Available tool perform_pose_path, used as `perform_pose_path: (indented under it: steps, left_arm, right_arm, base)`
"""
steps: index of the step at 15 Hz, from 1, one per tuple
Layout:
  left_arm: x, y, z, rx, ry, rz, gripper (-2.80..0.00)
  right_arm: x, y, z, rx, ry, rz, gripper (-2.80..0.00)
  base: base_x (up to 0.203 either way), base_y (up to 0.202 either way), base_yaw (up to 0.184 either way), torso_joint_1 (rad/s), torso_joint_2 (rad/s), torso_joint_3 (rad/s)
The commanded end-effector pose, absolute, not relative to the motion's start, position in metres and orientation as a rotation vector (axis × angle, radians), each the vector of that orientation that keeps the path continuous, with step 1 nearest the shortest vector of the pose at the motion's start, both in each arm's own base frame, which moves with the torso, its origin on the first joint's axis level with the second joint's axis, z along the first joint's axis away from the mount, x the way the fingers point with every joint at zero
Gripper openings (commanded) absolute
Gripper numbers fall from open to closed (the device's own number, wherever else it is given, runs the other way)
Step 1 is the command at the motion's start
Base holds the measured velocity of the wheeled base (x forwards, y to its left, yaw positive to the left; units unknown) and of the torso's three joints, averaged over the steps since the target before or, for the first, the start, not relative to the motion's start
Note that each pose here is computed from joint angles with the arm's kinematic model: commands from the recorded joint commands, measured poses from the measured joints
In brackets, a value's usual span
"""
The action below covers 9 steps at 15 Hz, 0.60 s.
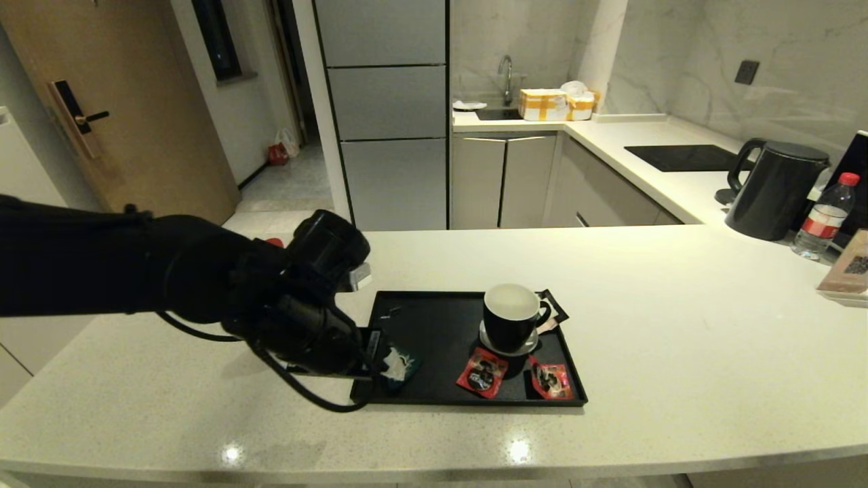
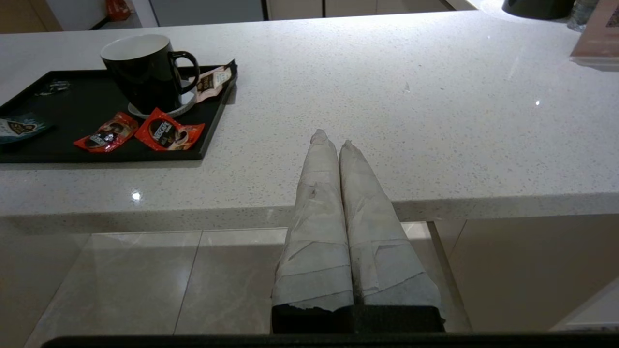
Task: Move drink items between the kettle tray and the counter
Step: Pick up the tea bag
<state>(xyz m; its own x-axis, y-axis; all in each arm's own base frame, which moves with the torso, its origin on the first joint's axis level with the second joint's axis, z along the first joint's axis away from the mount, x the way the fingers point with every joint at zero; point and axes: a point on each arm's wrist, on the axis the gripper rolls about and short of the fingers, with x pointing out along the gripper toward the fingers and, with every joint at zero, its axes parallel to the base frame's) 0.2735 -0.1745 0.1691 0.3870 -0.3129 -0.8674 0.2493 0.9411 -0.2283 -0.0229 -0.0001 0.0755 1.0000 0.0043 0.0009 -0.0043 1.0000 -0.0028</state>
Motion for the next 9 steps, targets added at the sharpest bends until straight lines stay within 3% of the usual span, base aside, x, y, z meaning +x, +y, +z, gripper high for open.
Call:
perform_pose_path:
  steps: [1,3,9]
  left_arm:
    - [0.298,-0.196,0.145,-0.141,1.169,-0.265,0.00]
    - [0.314,-0.214,0.138,-0.238,1.146,-0.151,0.00]
    - [0.327,-0.222,0.121,-0.270,1.182,0.022,0.00]
  right_arm:
    - [-0.023,0.000,0.075,-0.003,0.000,0.005,-2.80]
    - [-0.023,0.000,0.075,-0.003,0.000,0.005,-2.80]
    - [-0.023,0.000,0.075,-0.003,0.000,0.005,-2.80]
  base:
    - [0.000,0.000,0.000,0.000,0.00,0.000]
    - [0.000,0.000,0.000,0.000,0.00,0.000]
    - [0.000,0.000,0.000,0.000,0.00,0.000]
